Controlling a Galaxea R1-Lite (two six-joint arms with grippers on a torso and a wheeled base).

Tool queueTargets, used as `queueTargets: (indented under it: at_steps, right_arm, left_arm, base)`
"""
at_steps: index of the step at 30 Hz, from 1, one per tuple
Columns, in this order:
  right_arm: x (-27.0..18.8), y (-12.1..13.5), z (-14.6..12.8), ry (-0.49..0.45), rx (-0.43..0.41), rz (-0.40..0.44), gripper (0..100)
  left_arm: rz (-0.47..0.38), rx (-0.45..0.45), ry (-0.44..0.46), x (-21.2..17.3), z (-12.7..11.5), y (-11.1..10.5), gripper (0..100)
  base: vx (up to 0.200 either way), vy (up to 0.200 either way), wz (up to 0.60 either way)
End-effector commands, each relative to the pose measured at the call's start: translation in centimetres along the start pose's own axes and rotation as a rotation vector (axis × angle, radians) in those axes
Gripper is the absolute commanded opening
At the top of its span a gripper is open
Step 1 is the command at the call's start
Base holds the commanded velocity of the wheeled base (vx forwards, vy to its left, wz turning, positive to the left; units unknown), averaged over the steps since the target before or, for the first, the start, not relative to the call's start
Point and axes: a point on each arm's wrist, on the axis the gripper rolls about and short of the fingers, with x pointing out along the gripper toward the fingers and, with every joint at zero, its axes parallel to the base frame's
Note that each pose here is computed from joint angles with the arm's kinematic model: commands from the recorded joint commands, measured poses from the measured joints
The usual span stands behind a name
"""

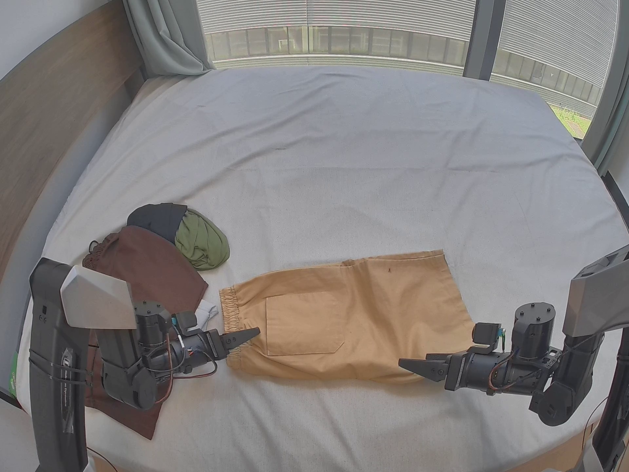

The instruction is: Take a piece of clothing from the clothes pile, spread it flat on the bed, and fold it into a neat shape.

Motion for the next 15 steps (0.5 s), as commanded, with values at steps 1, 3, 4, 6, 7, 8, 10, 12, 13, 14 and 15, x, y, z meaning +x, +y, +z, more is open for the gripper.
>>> queueTargets:
  at_steps: [1, 3, 4, 6, 7, 8, 10, 12, 13, 14, 15]
  right_arm:
    - [0.0, 0.0, 0.0, 0.001, 0.002, 0.000, 100]
    - [0.0, 0.0, 0.0, 0.001, 0.001, 0.000, 100]
    - [0.0, 0.0, 0.0, 0.001, 0.001, 0.000, 100]
    - [0.0, -0.1, 0.0, 0.000, 0.001, -0.001, 100]
    - [0.0, -0.1, 0.0, 0.000, 0.001, -0.001, 100]
    - [0.0, 0.0, 0.0, 0.001, 0.001, 0.000, 100]
    - [0.0, 0.0, 0.0, 0.001, 0.001, 0.000, 100]
    - [0.0, 0.0, 0.0, 0.001, 0.001, 0.000, 100]
    - [0.0, -0.1, 0.0, 0.002, 0.001, -0.001, 100]
    - [0.0, 0.0, 0.0, 0.002, 0.000, 0.001, 100]
    - [0.0, 0.0, -0.1, 0.003, 0.001, 0.000, 100]
  left_arm:
    - [0.014, -0.033, -0.002, 0.9, -0.4, -0.7, 100]
    - [0.024, -0.033, -0.011, 1.1, -0.4, -0.8, 100]
    - [0.029, -0.035, -0.012, 1.1, -0.5, -0.9, 100]
    - [0.027, -0.040, -0.014, 1.2, -0.5, -1.0, 100]
    - [0.025, -0.046, -0.011, 1.3, -0.6, -1.1, 100]
    - [0.023, -0.054, -0.013, 1.3, -0.5, -1.2, 100]
    - [0.017, -0.067, -0.021, 1.2, -0.2, -1.6, 100]
    - [0.016, -0.071, -0.026, 1.2, -0.1, -1.7, 100]
    - [0.012, -0.078, -0.034, 1.2, 0.1, -2.1, 100]
    - [0.013, -0.087, -0.046, 1.2, 0.3, -2.4, 100]
    - [0.012, -0.092, -0.054, 1.2, 0.5, -2.7, 100]
  base:
    - [0.000, 0.000, 0.00]
    - [0.000, 0.000, 0.00]
    - [0.000, 0.000, 0.00]
    - [0.000, 0.000, 0.00]
    - [0.000, 0.000, 0.00]
    - [0.000, 0.000, 0.00]
    - [0.000, 0.000, 0.00]
    - [0.000, 0.000, 0.00]
    - [0.000, 0.000, 0.00]
    - [0.000, 0.000, 0.00]
    - [0.000, 0.000, 0.00]
